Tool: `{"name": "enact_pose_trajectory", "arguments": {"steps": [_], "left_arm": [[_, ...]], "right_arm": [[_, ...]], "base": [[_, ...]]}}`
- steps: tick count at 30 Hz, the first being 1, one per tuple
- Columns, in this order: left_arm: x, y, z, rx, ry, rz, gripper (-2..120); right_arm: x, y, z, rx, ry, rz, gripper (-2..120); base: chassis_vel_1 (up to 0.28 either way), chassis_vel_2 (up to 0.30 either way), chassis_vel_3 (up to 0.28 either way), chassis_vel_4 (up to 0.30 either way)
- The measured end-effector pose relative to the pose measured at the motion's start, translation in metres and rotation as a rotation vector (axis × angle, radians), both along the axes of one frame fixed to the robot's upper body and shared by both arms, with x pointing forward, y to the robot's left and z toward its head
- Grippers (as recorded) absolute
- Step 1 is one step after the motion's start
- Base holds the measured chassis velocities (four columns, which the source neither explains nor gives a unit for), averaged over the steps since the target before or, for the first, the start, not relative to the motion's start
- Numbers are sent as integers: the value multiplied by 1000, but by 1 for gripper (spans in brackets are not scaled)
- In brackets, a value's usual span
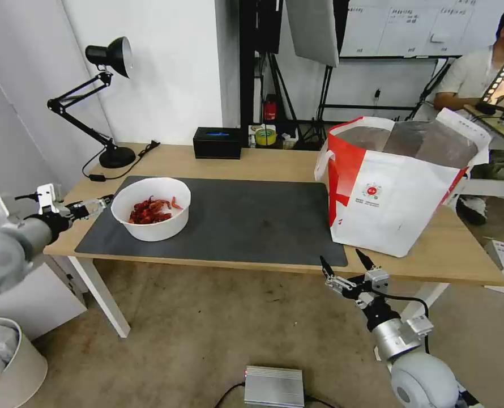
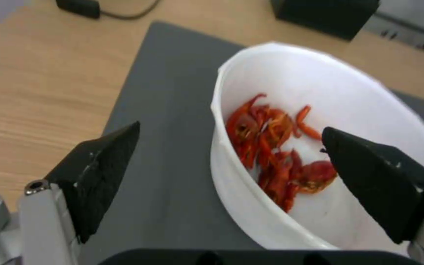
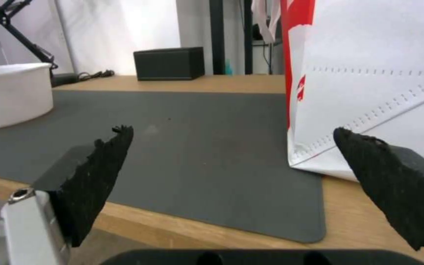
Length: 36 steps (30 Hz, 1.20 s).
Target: Pick up the trash from the table and place it into the takeout bag.
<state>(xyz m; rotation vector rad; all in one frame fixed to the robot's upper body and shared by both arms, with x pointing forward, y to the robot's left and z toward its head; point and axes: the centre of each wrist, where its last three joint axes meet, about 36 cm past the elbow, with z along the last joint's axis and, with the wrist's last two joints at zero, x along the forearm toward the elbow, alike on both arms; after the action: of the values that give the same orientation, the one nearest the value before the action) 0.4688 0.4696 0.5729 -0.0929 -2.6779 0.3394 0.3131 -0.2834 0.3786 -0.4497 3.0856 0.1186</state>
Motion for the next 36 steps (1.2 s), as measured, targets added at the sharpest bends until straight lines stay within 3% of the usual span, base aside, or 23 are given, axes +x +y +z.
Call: {"name": "enact_pose_trajectory", "arguments": {"steps": [2, 8, 14, 29, 36], "left_arm": [[19, 3, 5, 5, 65, -20, 100], [55, -6, 10, -16, 141, -65, 100], [67, -9, 7, 0, 193, -76, 100], [92, -14, 0, 55, 238, -27, 98], [93, -14, 1, 76, 239, -40, 75]], "right_arm": [[0, 0, 0, 0, 0, 0, 100], [0, 0, 0, 0, 0, 0, 100], [0, 0, 0, 0, 0, 0, 100], [0, 0, 0, 0, 0, 0, 100], [0, 0, 0, 0, 0, 0, 100]], "base": [[0, 0, 0, 0], [0, 0, 0, 0], [0, 0, 0, 0], [0, 0, 0, 0], [0, 0, 0, 0]]}}
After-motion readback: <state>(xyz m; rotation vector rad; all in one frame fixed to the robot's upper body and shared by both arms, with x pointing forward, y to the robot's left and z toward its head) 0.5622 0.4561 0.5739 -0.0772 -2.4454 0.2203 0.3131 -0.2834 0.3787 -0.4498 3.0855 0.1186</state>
